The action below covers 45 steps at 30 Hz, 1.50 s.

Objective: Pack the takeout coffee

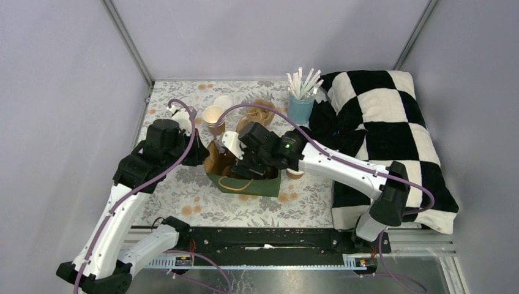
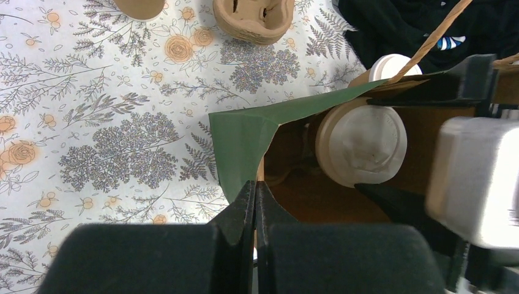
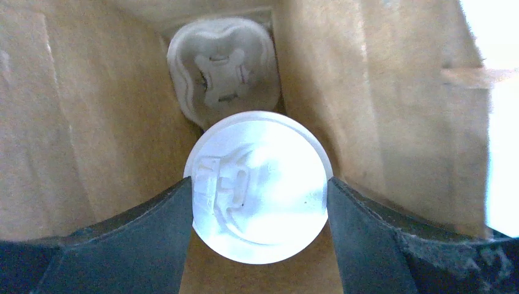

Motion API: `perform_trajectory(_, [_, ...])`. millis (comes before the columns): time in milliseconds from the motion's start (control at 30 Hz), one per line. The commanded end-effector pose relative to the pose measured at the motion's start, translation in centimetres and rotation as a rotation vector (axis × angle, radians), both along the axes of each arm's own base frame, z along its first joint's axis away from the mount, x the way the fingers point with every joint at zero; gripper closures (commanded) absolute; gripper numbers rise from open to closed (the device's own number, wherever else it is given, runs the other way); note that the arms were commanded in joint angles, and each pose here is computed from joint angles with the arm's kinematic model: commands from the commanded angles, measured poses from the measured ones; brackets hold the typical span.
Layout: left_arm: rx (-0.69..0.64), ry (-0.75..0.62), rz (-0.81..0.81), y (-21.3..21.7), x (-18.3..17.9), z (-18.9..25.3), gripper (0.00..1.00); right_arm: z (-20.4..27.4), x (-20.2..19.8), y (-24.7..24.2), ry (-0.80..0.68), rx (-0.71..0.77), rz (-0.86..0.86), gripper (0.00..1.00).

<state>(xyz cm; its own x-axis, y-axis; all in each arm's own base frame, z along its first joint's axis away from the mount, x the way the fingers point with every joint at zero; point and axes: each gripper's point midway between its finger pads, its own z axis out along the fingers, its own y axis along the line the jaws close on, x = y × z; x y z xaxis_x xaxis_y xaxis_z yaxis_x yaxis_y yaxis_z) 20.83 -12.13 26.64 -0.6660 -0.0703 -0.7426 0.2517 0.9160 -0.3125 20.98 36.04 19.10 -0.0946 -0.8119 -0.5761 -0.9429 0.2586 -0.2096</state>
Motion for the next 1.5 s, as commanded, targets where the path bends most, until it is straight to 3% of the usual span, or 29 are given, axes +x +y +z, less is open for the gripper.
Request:
perform_trajectory(0, [-0.007, -0.03, 0.013, 0.1, 0.6, 0.8, 1.0, 4.2, 1.4, 1.1, -0.088, 0.175, -0.058, 0.47])
perform_trajectory(400, [-0.006, -0.032, 0.021, 0.2, 0.7, 1.2, 1.0, 9.2, 1.8, 1.6, -0.133, 0.39, -0.144, 0.48])
perform_trajectory(633, [0.001, -0.035, 0.025, 0.3, 0.7, 1.3, 1.0, 7.2, 1.4, 0.6, -0.121, 0.333, -0.136, 0.48])
perform_trajectory(867, [-0.01, -0.024, 0.03, 0.2, 0.6, 1.6, 1.0, 8.2, 1.1, 0.3, -0.116, 0.377, -0.15, 0.48])
perform_trajectory(1000, [-0.021, -0.022, 0.051, 0.2, 0.8, 2.4, 0.9, 10.4, 0.8, 0.6, -0.1, 0.448, -0.18, 0.48])
perform_trajectory(1133, [-0.044, -0.022, 0.062, -0.1, 1.1, 3.3, 0.87, 12.7, 0.3, 0.7, -0.081, 0.538, -0.193, 0.49])
perform_trajectory(1467, [-0.071, -0.028, 0.077, -0.1, 1.0, 4.6, 0.69, 14.8, 0.6, 0.2, -0.123, 0.58, -0.208, 0.49])
